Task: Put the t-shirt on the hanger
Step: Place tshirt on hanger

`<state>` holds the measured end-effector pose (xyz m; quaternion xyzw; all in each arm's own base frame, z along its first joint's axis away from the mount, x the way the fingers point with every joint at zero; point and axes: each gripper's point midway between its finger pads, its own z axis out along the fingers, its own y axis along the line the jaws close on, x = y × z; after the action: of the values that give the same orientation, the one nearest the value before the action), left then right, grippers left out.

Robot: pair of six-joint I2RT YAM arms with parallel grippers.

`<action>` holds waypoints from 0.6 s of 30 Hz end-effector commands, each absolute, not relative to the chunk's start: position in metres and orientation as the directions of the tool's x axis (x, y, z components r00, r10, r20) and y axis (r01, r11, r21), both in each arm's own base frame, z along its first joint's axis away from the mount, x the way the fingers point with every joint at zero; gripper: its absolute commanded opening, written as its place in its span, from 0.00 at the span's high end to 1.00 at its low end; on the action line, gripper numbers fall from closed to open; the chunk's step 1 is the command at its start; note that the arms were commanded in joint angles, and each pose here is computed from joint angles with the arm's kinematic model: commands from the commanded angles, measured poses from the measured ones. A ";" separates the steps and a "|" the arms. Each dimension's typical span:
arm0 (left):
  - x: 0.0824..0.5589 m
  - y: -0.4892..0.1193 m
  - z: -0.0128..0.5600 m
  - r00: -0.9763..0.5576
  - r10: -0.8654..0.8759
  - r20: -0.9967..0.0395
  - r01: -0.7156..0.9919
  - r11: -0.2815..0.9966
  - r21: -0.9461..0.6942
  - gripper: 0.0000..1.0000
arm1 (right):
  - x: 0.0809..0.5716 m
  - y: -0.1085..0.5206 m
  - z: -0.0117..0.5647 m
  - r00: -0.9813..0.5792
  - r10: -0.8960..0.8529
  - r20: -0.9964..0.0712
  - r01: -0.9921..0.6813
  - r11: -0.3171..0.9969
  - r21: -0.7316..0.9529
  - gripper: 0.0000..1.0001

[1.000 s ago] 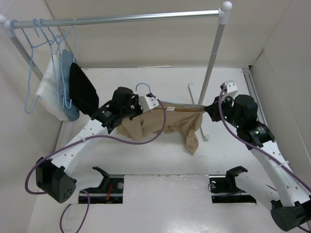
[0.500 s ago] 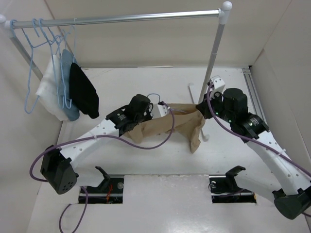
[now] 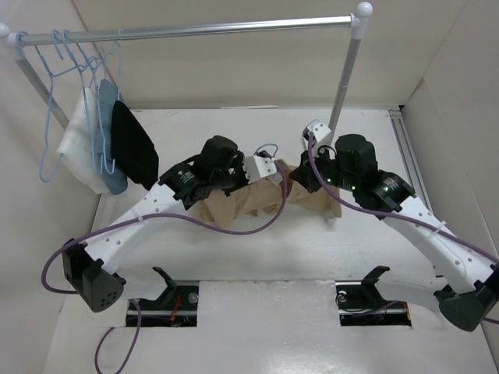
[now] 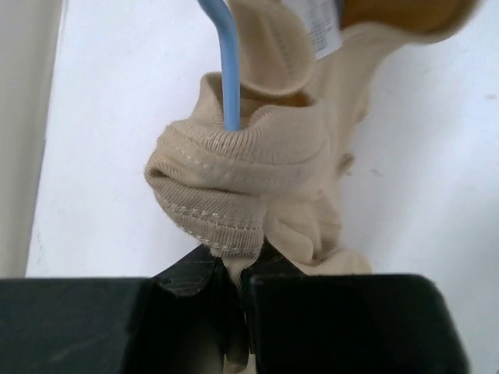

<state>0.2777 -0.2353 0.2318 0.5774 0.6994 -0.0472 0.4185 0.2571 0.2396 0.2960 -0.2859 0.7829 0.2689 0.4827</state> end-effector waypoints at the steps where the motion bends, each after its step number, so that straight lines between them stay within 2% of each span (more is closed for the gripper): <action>1: 0.243 -0.253 0.261 0.068 0.647 -0.759 0.906 0.279 0.319 1.00 | 0.248 0.248 0.324 -0.286 -0.173 -0.942 -0.771 0.626 0.120 1.00; 3: 0.234 -0.251 0.254 0.108 0.651 -0.751 0.917 0.227 0.328 1.00 | 0.257 0.231 0.323 -0.288 -0.167 -0.943 -0.736 0.669 0.106 0.98; 6: 0.221 -0.251 0.250 0.127 0.632 -0.764 0.932 0.187 0.310 1.00 | 0.257 0.214 0.330 -0.263 -0.166 -0.950 -0.718 0.692 0.078 0.80; 7: 0.218 -0.252 0.254 0.147 0.621 -0.770 0.932 0.173 0.318 1.00 | 0.257 0.209 0.334 -0.252 -0.172 -0.952 -0.714 0.698 0.063 0.66; 10: 0.222 -0.247 0.253 0.135 0.597 -0.791 0.937 0.182 0.297 1.00 | 0.253 0.204 0.348 -0.172 -0.221 -0.960 -0.738 0.674 -0.023 0.41; 11: 0.223 -0.246 0.254 0.130 0.594 -0.794 0.938 0.185 0.292 1.00 | 0.250 0.204 0.349 -0.145 -0.257 -0.955 -0.757 0.651 -0.061 0.27; 12: 0.225 -0.246 0.256 0.130 0.583 -0.802 0.938 0.190 0.290 1.00 | 0.249 0.206 0.348 -0.133 -0.276 -0.952 -0.776 0.626 -0.073 0.21; 13: 0.225 -0.248 0.258 0.139 0.572 -0.809 0.939 0.184 0.292 1.00 | 0.248 0.208 0.350 -0.118 -0.289 -0.950 -0.790 0.607 -0.087 0.20; 14: 0.226 -0.246 0.255 0.127 0.572 -0.811 0.941 0.188 0.280 1.00 | 0.249 0.212 0.342 -0.100 -0.329 -0.939 -0.812 0.572 -0.114 0.12; 18: 0.229 -0.246 0.261 0.130 0.531 -0.837 0.947 0.182 0.263 1.00 | 0.233 0.241 0.340 -0.003 -0.343 -0.939 -0.909 0.392 -0.140 0.12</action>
<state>0.2303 -0.2358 0.2366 0.5960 0.6580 -0.1952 0.4169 0.2477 0.2193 0.3335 -0.4016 0.7098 0.2433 0.5251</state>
